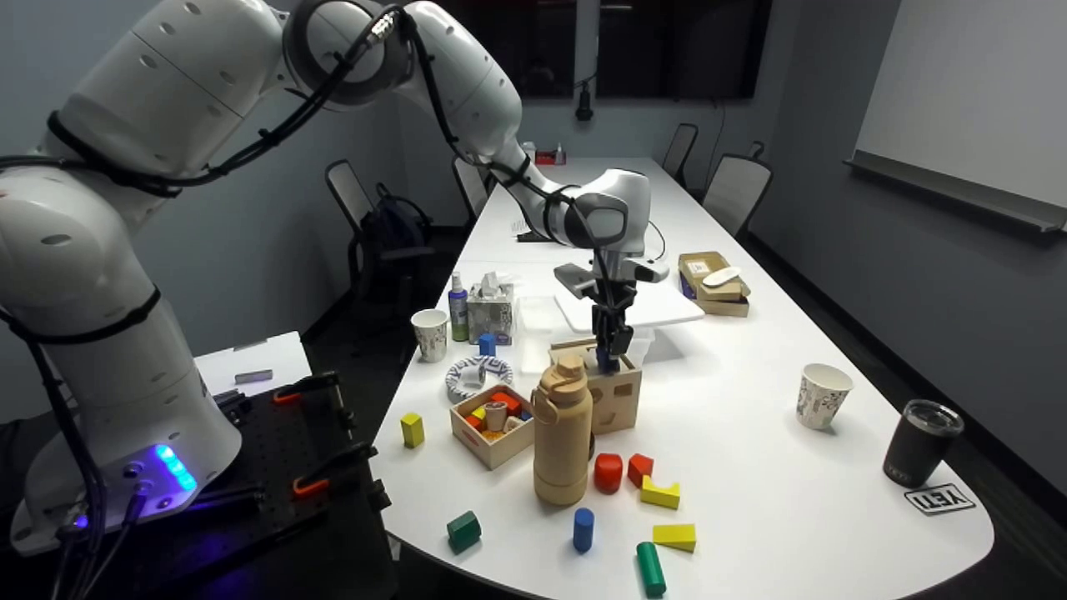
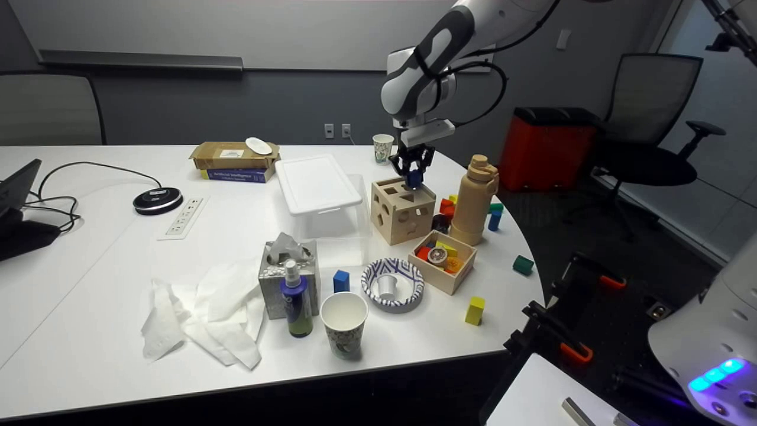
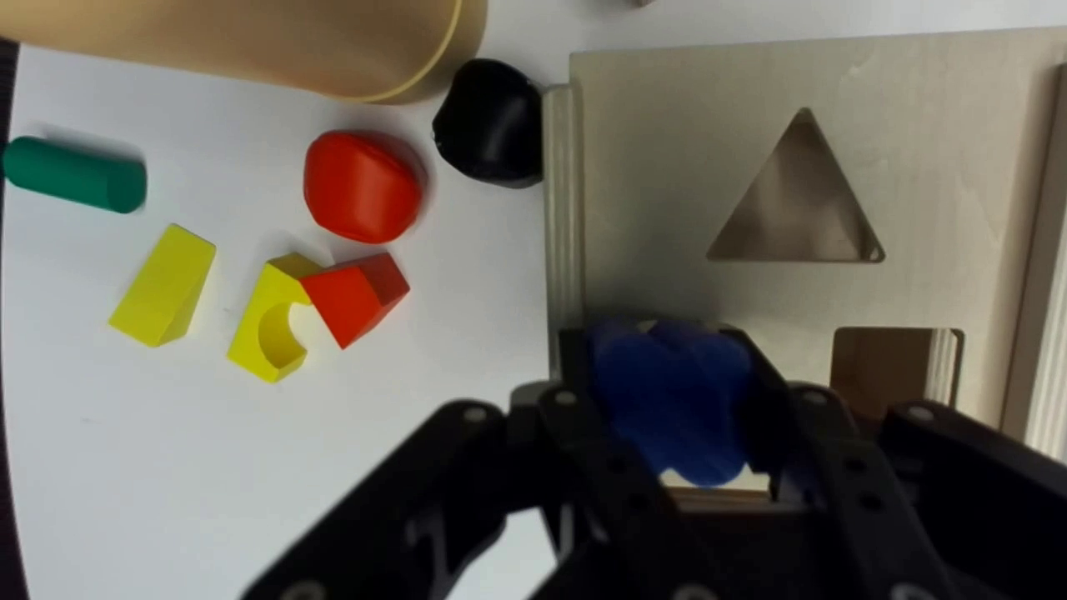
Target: Place the blue square block inside the shape sorter box
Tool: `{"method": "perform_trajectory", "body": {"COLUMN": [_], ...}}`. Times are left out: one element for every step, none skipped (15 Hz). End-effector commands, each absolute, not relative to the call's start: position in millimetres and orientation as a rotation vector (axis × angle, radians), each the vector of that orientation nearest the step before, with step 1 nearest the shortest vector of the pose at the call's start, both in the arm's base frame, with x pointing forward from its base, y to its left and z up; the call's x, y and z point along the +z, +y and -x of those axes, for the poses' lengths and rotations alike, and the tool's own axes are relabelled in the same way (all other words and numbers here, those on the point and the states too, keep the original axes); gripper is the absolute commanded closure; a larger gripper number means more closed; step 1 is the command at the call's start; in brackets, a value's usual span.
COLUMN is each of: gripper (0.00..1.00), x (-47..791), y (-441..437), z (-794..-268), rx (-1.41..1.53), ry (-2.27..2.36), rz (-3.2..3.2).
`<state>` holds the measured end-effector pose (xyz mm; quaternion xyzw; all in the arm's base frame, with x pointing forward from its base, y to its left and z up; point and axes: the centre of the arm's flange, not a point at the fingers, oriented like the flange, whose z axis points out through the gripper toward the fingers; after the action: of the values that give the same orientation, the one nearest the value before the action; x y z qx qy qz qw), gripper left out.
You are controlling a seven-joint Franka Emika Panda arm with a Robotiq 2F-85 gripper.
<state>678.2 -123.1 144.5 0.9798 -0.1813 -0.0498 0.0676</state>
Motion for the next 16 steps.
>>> {"method": "perform_trajectory", "body": {"gripper": [0.83, 0.83, 0.83, 0.83, 0.83, 0.83, 0.83, 0.83, 0.83, 0.83, 0.83, 0.83, 0.83, 0.83, 0.83, 0.83], "x": [149.9, 149.7, 149.4, 149.4, 148.9, 148.4, 148.3, 147.9, 148.2, 148.8, 148.5, 148.2, 147.8, 147.4, 147.3, 147.0], "y": [-122.8, -121.8, -120.9, -120.6, -120.3, -120.0, -120.4, -121.2, -122.2, -123.2, -123.8, -125.6, -126.8, -129.4, -131.5, -132.8], "z": [-672.7, -671.9, -671.5, -672.1, -672.4, -672.0, -671.1, -670.7, -671.7, -673.2, -674.3, -675.3, -676.4, -678.7, -679.9, -680.7], "rx": [-0.196, -0.198, -0.202, -0.204, -0.207, -0.210, -0.211, -0.214, -0.211, -0.209, -0.209, -0.209, -0.214, -0.220, -0.226, -0.229], "ry": [-0.568, -0.569, -0.568, -0.570, -0.572, -0.575, -0.578, -0.582, -0.585, -0.593, -0.600, -0.607, -0.615, -0.623, -0.627, -0.630], "rz": [-2.977, -2.981, -2.984, -2.986, -2.987, -2.990, -2.993, -2.993, -2.994, -2.995, -2.997, -2.998, -3.004, -3.011, -3.021, -3.030]}}
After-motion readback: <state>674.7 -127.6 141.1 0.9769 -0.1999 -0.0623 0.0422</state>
